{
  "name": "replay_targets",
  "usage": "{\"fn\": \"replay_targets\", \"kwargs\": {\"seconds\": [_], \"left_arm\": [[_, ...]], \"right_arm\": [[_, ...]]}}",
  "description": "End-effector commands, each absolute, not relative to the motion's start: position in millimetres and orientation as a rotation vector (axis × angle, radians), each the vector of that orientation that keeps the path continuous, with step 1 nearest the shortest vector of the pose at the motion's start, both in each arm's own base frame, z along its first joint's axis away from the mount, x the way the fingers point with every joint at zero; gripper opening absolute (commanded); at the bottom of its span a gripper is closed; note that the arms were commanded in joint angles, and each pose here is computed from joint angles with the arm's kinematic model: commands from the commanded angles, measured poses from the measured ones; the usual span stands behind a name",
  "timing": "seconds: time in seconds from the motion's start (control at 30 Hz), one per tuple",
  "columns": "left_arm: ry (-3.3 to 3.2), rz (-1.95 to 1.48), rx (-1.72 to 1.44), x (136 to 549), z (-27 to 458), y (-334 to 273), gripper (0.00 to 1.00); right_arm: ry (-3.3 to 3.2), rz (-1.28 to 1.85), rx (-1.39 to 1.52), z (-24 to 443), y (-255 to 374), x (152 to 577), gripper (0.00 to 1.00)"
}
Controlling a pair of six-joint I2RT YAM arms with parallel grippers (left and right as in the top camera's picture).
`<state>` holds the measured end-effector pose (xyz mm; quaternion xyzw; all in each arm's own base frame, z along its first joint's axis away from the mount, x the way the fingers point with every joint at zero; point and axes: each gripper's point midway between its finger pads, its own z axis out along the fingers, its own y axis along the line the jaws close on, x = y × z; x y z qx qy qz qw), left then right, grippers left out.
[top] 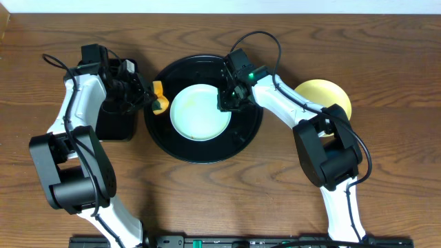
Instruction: Clean dirty plates on tray and stack at the side
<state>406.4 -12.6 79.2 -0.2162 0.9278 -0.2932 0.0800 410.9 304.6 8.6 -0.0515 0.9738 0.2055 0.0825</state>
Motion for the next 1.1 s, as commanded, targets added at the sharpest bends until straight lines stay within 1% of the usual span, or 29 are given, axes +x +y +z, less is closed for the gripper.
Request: {"fn": "replay_targets", "kwargs": {"seconds": [0.0,0.13,0.2,0.33,0.4,0.53,0.8,0.97,1.07], "left_arm": [[2.751,-0.892,-0.570,409,94,-17,0.07],[2.751,-0.892,-0.569,409,94,-17,0.07],[2.751,-0.892,-0.569,409,94,-17,0.07],[2.750,-0.891,-0.569,409,93,-17,0.07],[2.751,-0.890,-0.568,409,93,-17,0.07],[2.760,-0.856,-0.575,409,91,-14,0.07],[2.759,-0.854,-0.575,409,91,-13,0.08],[2.759,-0.854,-0.575,409,91,-13,0.08],[2.755,-0.853,-0.572,410,91,-13,0.07]], "right_arm": [[2.957,0.495,-0.096,-26,291,406,0.30],[2.960,0.485,-0.081,-35,289,401,0.28],[2.966,0.483,-0.057,-40,288,399,0.31],[2.978,0.458,0.004,-50,282,394,0.31],[2.989,0.452,0.017,-52,280,391,0.23],[3.032,0.434,0.076,-55,278,381,0.01],[3.028,0.490,0.041,-52,283,382,0.01],[2.959,0.521,-0.037,-36,283,396,0.01],[2.909,0.487,-0.092,-23,283,402,0.01]]}}
